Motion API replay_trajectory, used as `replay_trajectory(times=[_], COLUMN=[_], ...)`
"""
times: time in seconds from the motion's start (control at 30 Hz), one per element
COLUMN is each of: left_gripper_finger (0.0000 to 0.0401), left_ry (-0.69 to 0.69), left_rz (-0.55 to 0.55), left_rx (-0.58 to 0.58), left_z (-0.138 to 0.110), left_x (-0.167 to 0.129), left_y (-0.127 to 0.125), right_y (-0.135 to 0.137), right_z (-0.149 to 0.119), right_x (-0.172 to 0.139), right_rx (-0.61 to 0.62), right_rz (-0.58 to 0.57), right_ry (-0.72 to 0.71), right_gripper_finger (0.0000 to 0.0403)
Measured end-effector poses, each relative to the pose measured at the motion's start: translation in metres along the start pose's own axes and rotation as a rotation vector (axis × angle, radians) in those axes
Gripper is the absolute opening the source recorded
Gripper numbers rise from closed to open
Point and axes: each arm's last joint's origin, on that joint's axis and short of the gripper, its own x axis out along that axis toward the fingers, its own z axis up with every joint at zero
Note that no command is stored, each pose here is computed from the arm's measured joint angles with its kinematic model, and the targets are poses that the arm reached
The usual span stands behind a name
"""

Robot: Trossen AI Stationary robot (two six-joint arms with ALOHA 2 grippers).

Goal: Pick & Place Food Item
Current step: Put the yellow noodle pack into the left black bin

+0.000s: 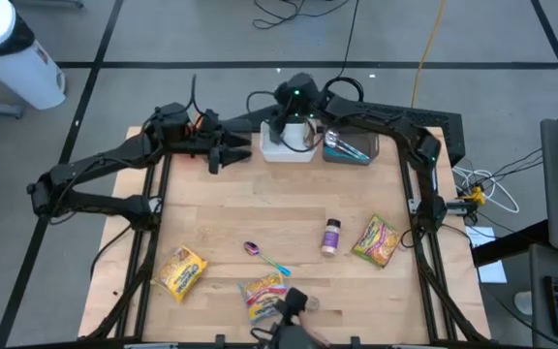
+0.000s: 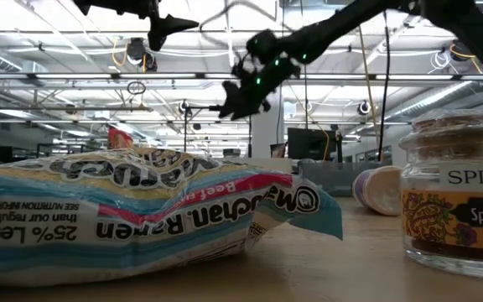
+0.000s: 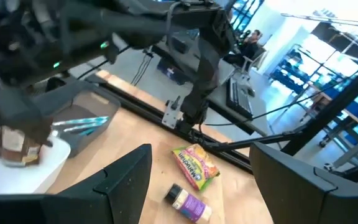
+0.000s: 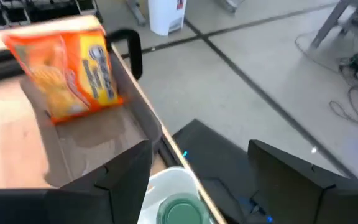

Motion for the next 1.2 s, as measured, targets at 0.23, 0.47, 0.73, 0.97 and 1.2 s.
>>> replay_trajectory(times=[0.23,0.47,0.73,0.97,1.2], left_gripper_finger=[0.0273,0.0273,0.0273,0.0273,0.0273], left_ry=[-0.018,0.166,0.319,0.27,0.269], left_rz=[0.043,0.123,0.125,0.054,-0.035], left_rx=[0.018,-0.013,-0.019,-0.052,-0.194], left_z=[0.012,-0.011,-0.036,-0.067,-0.109], left_x=[-0.027,-0.06,-0.078,-0.075,-0.058], left_y=[-0.005,-0.017,-0.036,-0.041,-0.033], right_y=[0.007,0.045,0.125,0.174,0.191], right_z=[0.039,0.039,-0.01,-0.055,-0.076], right_x=[-0.068,-0.104,-0.11,-0.124,-0.133], right_rx=[0.165,0.276,0.409,0.616,0.691], right_rz=[0.023,0.111,0.341,0.541,0.538], right_ry=[-0.049,-0.019,-0.159,-0.457,-0.479], right_gripper_finger=[0.0252,0.0252,0.0251,0.0251,0.0251])
